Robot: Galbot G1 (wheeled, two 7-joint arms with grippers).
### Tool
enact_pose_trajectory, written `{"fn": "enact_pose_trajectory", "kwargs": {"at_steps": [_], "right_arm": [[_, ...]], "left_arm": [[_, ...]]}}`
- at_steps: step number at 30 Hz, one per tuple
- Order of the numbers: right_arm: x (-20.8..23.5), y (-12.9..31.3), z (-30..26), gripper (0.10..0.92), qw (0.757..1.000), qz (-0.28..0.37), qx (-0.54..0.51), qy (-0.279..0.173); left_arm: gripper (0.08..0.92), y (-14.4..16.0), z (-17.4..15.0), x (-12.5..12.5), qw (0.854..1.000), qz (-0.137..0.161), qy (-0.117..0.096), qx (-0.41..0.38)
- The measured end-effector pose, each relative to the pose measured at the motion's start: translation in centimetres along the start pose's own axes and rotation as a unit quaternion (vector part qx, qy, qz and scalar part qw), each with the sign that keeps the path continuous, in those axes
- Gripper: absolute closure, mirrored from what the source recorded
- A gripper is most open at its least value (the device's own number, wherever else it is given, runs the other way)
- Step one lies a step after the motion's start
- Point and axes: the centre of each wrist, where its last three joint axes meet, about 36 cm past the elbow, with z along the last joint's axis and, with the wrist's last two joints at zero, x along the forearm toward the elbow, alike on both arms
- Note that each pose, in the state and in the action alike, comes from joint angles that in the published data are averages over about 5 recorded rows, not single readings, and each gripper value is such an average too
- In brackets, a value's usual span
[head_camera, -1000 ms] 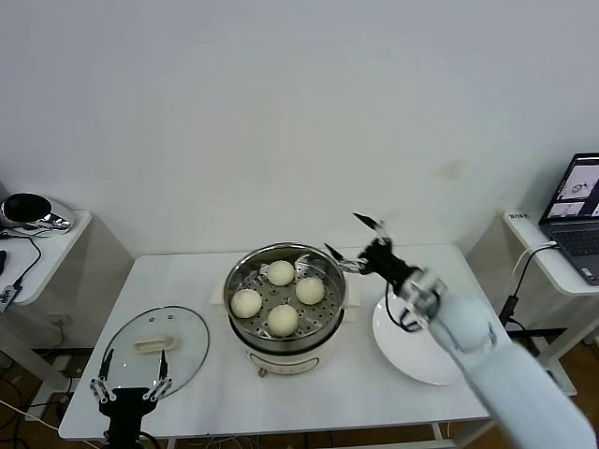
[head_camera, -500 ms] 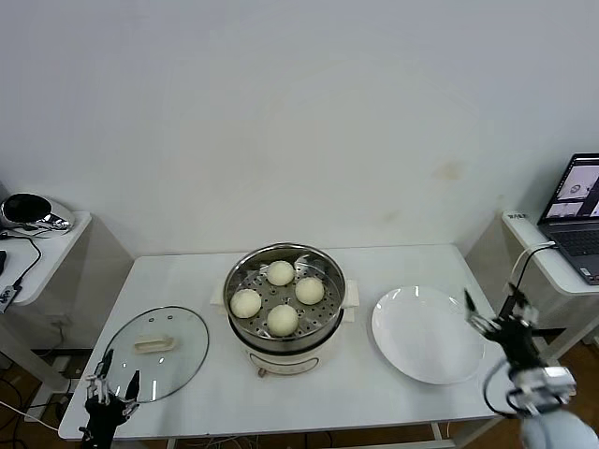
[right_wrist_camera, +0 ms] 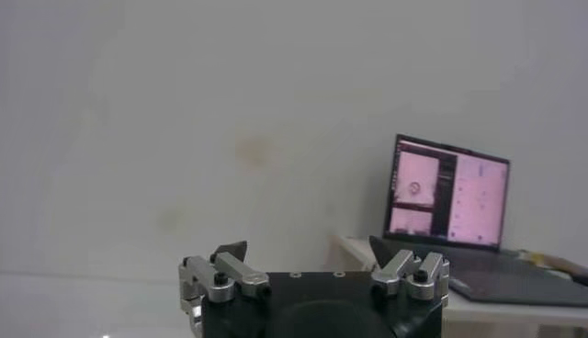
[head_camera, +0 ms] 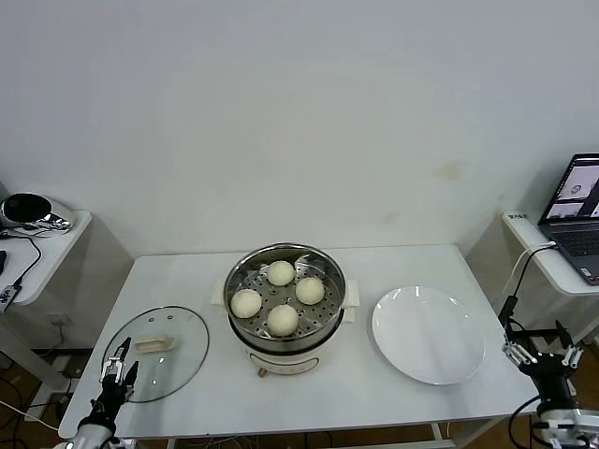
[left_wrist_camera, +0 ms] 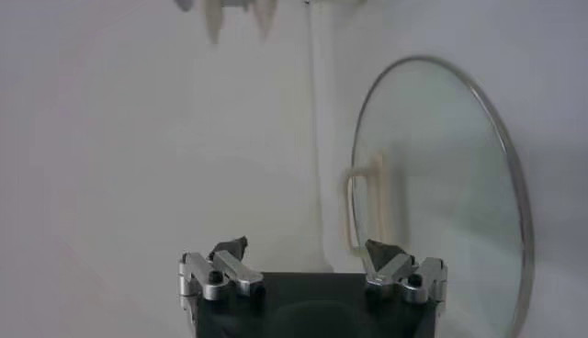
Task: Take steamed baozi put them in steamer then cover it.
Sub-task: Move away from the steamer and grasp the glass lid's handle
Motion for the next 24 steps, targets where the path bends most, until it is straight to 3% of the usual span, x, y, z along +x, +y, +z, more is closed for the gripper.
{"fn": "enact_pose_trajectory", "kwargs": {"at_steps": [19,24], "right_arm": [[2.3,-0.5,0.7,0.2,0.999,0.029,0.009,0.017],[2.5,-0.4,1.0,0.2,0.999,0.031,0.01,0.02]], "left_arm": [[0.177,0.1,0.4,-7.6,1.0,-0.001,-0.013,-0.027],[0.264,-0.3,0.2,-8.6,1.0,0.007,-0.013,-0.023]]}}
